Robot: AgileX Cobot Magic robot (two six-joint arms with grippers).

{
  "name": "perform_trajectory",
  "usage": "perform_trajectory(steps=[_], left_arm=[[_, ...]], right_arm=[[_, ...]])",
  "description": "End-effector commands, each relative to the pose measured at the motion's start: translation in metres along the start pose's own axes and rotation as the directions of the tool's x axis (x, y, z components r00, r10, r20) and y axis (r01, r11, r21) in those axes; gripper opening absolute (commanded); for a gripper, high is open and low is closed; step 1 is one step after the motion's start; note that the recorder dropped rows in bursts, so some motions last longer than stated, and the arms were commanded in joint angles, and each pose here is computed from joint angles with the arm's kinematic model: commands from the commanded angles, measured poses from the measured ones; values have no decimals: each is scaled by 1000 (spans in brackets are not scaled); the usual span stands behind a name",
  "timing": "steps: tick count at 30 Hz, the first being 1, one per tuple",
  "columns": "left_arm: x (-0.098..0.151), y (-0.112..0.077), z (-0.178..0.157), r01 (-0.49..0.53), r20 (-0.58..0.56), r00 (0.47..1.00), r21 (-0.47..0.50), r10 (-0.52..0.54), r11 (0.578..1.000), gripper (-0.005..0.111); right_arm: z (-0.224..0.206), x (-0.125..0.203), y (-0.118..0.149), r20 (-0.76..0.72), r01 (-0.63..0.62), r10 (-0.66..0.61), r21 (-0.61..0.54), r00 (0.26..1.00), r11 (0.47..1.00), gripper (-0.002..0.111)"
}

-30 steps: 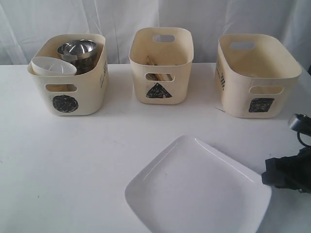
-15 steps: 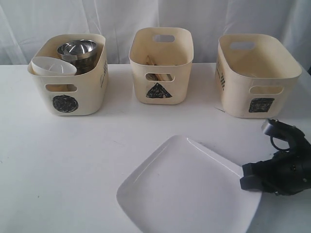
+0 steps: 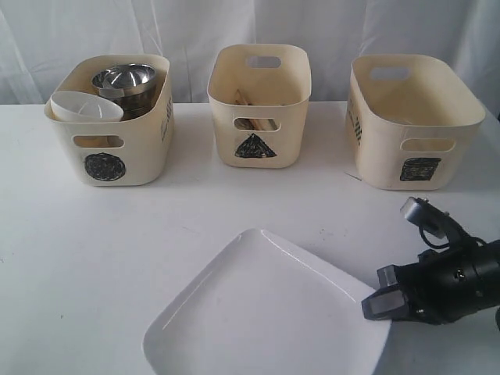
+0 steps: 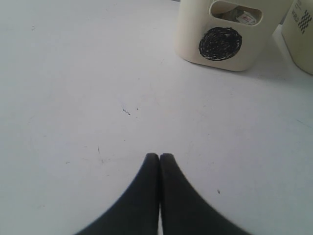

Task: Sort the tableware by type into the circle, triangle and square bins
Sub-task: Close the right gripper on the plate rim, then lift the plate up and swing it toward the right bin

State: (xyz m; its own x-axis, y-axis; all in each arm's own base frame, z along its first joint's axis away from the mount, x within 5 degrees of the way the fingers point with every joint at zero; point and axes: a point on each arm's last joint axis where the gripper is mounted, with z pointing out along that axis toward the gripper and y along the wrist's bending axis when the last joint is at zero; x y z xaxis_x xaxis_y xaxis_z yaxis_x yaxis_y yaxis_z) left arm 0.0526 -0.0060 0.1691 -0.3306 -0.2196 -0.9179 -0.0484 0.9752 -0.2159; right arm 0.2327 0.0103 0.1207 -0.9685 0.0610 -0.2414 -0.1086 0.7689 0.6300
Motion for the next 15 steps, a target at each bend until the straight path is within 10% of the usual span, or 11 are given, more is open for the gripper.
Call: perform_trajectory(steps=[1,15], left_arm=[[1,0,0,14,3,1000,8,-14,1000,0],[1,0,0,14,3,1000,8,-14,1000,0]], right_arm=[[-8,-3,11,2,88,-88,-26,996,996,0],[-20,-36,21,120,124,-116,-62,986,990,0]])
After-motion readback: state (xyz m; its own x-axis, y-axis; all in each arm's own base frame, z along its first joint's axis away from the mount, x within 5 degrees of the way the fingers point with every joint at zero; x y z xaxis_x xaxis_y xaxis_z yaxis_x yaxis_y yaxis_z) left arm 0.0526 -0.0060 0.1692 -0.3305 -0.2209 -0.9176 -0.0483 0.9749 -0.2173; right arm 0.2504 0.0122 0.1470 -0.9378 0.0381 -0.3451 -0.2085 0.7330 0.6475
